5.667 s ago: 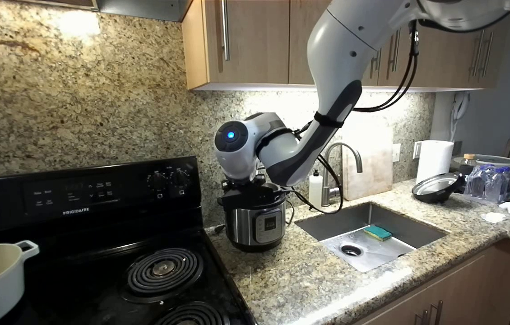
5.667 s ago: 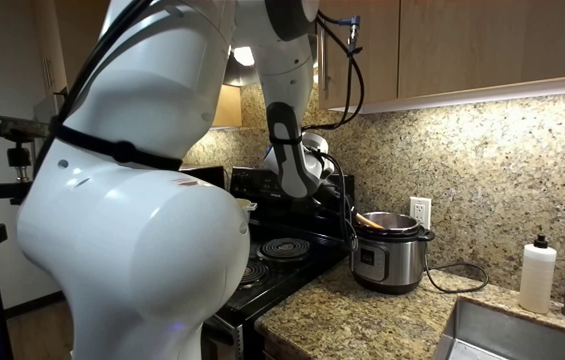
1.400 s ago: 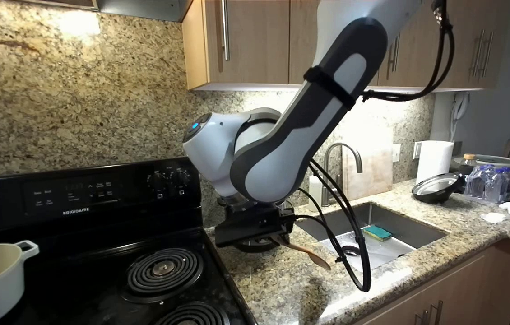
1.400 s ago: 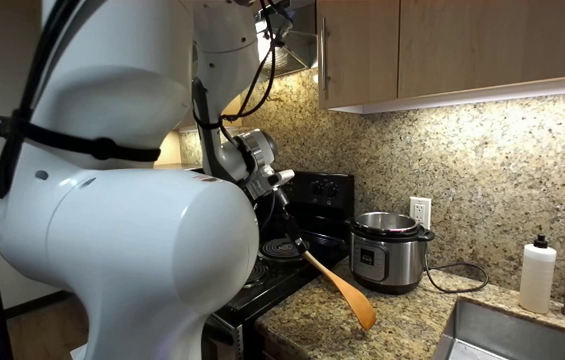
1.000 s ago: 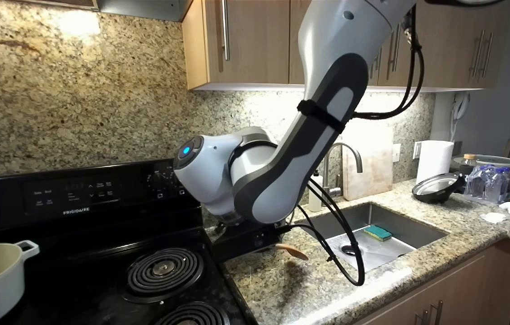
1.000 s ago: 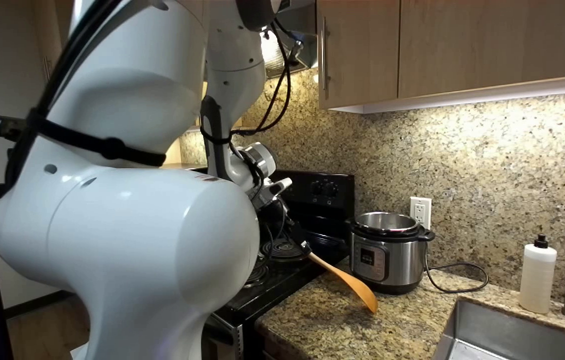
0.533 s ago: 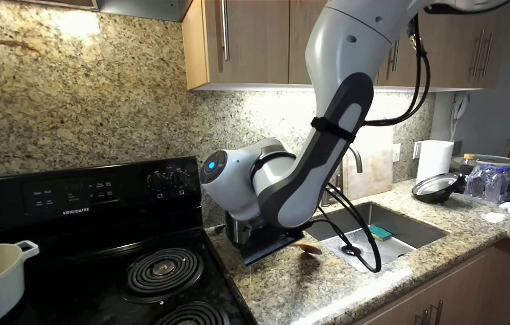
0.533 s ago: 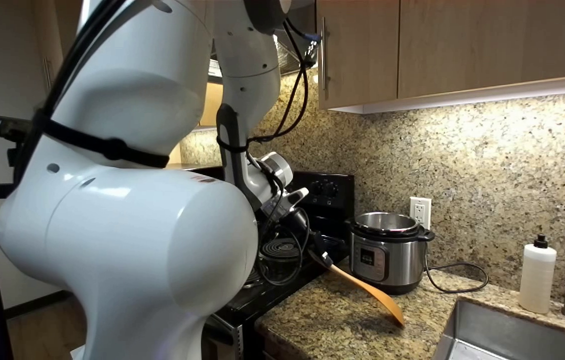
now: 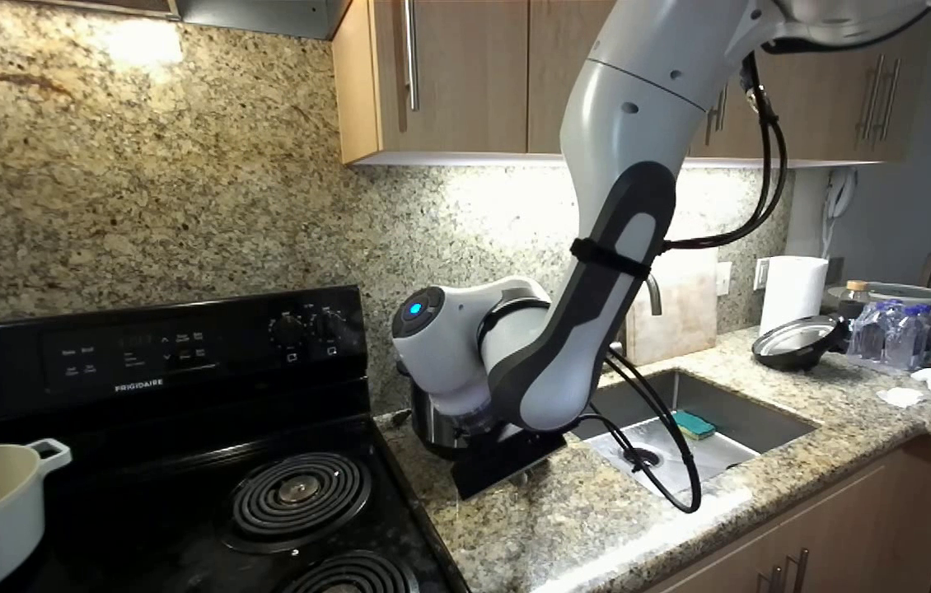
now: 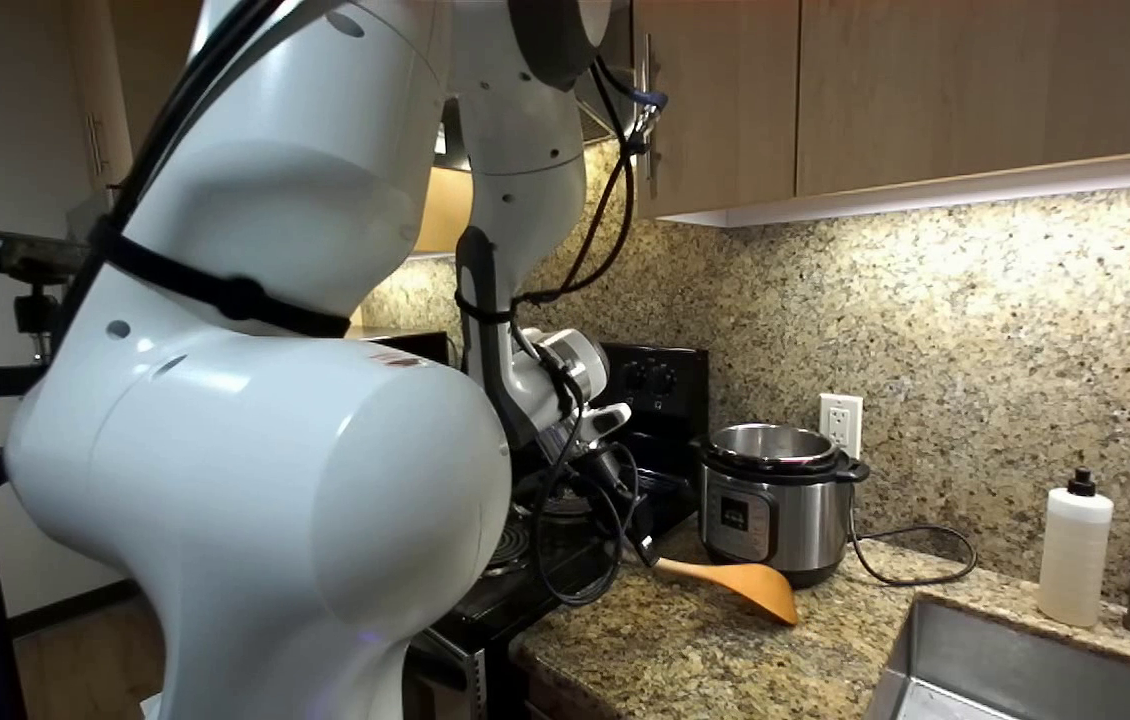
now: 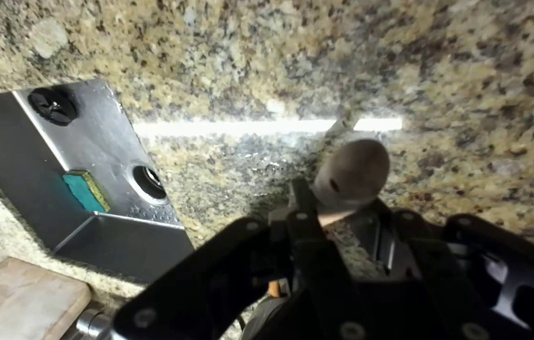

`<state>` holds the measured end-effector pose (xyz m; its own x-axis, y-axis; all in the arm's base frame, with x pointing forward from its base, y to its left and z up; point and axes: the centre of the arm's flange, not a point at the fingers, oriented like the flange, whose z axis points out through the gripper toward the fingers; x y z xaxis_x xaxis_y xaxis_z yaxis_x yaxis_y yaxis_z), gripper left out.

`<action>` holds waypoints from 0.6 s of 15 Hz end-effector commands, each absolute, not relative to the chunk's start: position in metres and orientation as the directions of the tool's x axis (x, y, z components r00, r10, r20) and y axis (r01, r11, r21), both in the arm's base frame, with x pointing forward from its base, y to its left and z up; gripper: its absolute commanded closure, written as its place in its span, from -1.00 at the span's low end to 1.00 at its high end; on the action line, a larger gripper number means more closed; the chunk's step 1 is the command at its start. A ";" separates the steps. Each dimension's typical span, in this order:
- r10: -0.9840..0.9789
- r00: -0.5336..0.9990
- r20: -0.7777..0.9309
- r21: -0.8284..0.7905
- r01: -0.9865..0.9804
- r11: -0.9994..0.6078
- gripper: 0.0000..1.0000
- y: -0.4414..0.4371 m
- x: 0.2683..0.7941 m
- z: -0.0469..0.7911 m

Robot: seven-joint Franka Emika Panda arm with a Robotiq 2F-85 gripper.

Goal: Remove the wooden spoon from the cooker and put it on the counter

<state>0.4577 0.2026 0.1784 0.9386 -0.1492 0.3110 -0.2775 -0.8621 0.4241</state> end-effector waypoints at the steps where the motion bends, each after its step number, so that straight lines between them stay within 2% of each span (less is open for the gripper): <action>1: -0.125 0.978 0.168 0.366 -0.179 -0.913 0.80 0.204 0.444 0.188; 9: -0.266 0.962 -0.058 0.330 -0.233 -0.915 0.81 0.191 0.407 0.204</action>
